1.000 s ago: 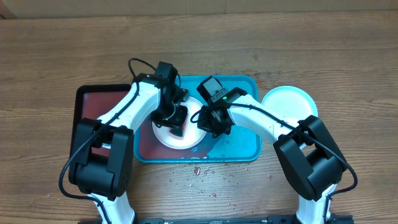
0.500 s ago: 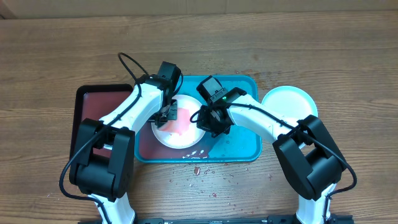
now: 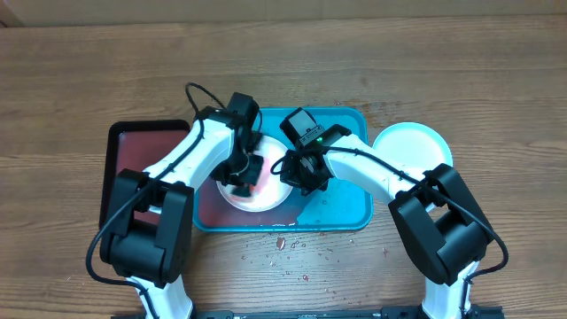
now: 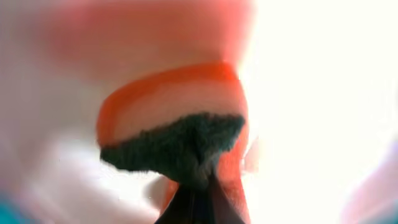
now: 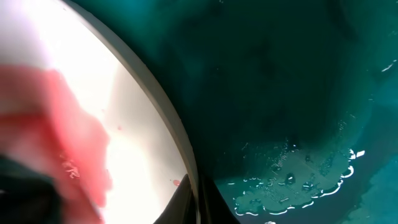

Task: Clean dirty plates on tray and stack at the side
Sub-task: 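Scrub the white plate with the sponge while right gripper holds it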

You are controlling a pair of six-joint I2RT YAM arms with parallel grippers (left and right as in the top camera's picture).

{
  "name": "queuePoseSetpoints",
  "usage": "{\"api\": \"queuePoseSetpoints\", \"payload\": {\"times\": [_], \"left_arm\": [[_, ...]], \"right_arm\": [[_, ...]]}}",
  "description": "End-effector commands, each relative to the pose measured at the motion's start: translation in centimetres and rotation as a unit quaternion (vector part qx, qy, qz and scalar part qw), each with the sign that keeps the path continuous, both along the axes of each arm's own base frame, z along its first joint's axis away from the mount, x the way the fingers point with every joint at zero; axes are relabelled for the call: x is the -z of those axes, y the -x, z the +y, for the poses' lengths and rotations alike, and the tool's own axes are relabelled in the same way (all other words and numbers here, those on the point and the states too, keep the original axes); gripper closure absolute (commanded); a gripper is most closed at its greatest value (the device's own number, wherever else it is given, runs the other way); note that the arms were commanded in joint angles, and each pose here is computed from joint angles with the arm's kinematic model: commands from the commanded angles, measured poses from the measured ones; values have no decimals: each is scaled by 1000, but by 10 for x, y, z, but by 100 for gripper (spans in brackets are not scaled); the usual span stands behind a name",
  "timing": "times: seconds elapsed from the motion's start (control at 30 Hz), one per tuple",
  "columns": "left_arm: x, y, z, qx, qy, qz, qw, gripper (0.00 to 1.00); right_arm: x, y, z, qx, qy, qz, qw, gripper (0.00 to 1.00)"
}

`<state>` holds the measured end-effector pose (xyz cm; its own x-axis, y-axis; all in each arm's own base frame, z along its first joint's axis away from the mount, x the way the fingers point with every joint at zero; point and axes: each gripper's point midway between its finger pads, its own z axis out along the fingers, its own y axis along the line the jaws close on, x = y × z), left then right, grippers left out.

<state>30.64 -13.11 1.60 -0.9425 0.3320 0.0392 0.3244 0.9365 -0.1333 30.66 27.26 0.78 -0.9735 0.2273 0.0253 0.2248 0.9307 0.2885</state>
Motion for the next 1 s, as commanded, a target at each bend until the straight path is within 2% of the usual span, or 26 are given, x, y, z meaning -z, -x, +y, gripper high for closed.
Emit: {"api": "queuePoseSetpoints", "payload": {"times": [0.0, 0.13, 0.27, 0.3, 0.4, 0.47, 0.57, 0.63, 0.67, 0.7, 0.73, 0.77, 0.8, 0.87, 0.93, 0.97], "left_arm": [[-9, 18, -49, 116, 129, 16, 985, 96], [-4, -1, -44, 90, 96, -20, 991, 96], [1, -44, -11, -30, -14, -100, 994, 96], [0, -54, 2, -71, -51, -125, 988, 96], [-11, -75, 49, -189, -169, -199, 947, 96], [-20, -78, 69, -222, -222, -229, 921, 96], [-21, -70, 77, -217, -244, -218, 920, 96], [-15, -56, 71, -197, -234, -182, 934, 96], [-9, -47, 62, -171, -213, -151, 950, 96], [-3, -36, 49, -134, -180, -114, 968, 96], [3, -17, 25, -73, -112, -57, 989, 96], [4, -5, 8, -34, -62, -23, 997, 96], [2, 8, -11, 5, -4, 7, 1000, 96], [-7, 28, -42, 69, 102, 47, 991, 96], [-16, 36, -59, 98, 162, 57, 980, 96], [-16, 34, -61, 100, 169, 52, 979, 96]], "right_arm": [[9, -5, -9, 10, 23, -2, 1000, 96], [9, -5, -9, 10, 23, -1, 1000, 96], [9, -5, -9, 10, 23, -1, 1000, 96], [9, -5, -9, 10, 23, -1, 1000, 96], [9, -4, -9, 1, 22, -2, 1000, 96], [9, -4, -9, 0, 22, -2, 1000, 96], [9, -4, -9, 1, 22, -2, 1000, 96], [9, -5, -8, 1, 21, -3, 1000, 96], [9, -5, -8, 1, 21, -3, 1000, 96], [9, -5, -8, 1, 21, -3, 1000, 96], [9, -5, -8, 1, 21, -3, 1000, 96], [9, -5, -8, 1, 21, -3, 1000, 96], [9, -5, -8, 1, 21, -3, 1000, 96], [9, -5, -8, 1, 21, -3, 1000, 96], [9, -5, -8, 1, 21, -3, 1000, 96], [9, -5, -8, 1, 20, -3, 1000, 96]]}}
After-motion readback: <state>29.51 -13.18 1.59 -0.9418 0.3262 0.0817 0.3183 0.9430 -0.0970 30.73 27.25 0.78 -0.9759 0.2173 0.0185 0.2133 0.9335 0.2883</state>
